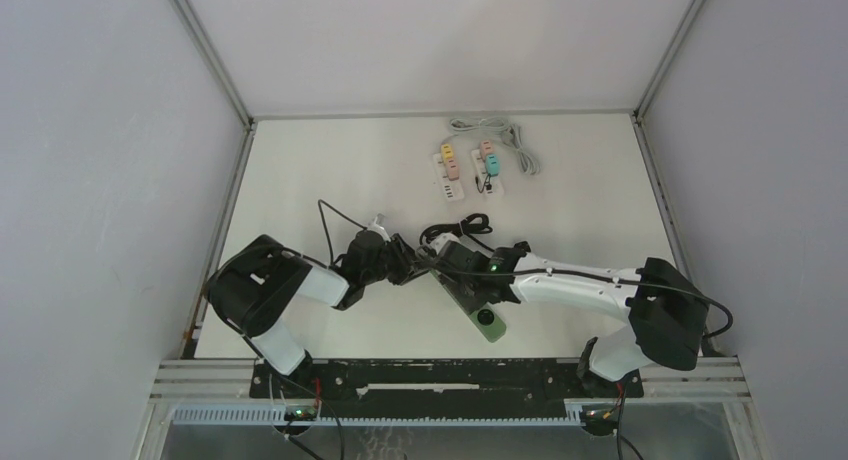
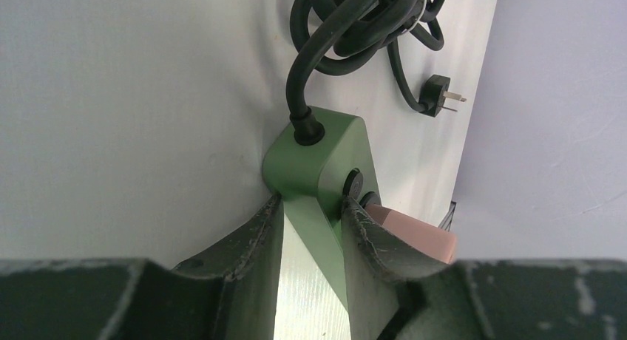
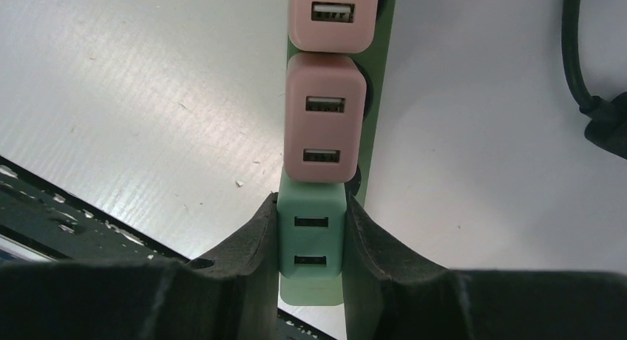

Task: Insert the plug
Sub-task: Insert the plug into the socket.

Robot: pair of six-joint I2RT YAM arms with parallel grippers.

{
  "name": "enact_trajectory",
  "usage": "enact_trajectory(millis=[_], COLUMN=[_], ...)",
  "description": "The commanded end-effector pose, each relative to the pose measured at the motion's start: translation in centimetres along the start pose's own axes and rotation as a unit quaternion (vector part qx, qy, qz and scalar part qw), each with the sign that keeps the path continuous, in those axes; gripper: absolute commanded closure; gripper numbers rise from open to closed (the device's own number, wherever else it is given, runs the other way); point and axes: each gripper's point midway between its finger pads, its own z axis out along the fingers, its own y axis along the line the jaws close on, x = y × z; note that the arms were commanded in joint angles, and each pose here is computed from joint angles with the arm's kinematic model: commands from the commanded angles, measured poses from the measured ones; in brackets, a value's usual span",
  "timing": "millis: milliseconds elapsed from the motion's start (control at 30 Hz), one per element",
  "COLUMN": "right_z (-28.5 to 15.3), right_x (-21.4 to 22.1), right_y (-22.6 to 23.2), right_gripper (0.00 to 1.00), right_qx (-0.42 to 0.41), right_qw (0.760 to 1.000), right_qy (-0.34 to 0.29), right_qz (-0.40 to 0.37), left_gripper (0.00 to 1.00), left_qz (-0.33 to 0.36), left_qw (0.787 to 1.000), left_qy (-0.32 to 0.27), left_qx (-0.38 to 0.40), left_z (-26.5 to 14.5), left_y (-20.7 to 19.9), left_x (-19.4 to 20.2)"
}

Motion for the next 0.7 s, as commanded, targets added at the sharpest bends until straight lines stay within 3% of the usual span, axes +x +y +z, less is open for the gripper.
enact_trajectory(millis=[0, 400, 667], right_z=[1.5, 2.7, 2.5], right_x=[3.9, 5.3, 6.1], right_y=[0.8, 2.7, 0.8], right_gripper=[1.0, 1.0, 1.0], right_qx=[-0.029, -0.05, -0.023], right_qw=[0.997, 0.994, 0.992], right_qy=[0.064, 0.097, 0.101], right_qz=[0.035, 0.005, 0.069], left_gripper=[0.62, 0.62, 0.63], left_qz=[0.006, 0.011, 0.009], left_qw=[1.0, 1.0, 1.0], left_qy=[-0.011, -0.011, -0.01], left_qx=[0.015, 0.008, 0.008], left_z=[0.6, 0.6, 0.7], left_y=[-1.4, -1.2, -1.3], left_x=[-1.1, -1.1, -1.2])
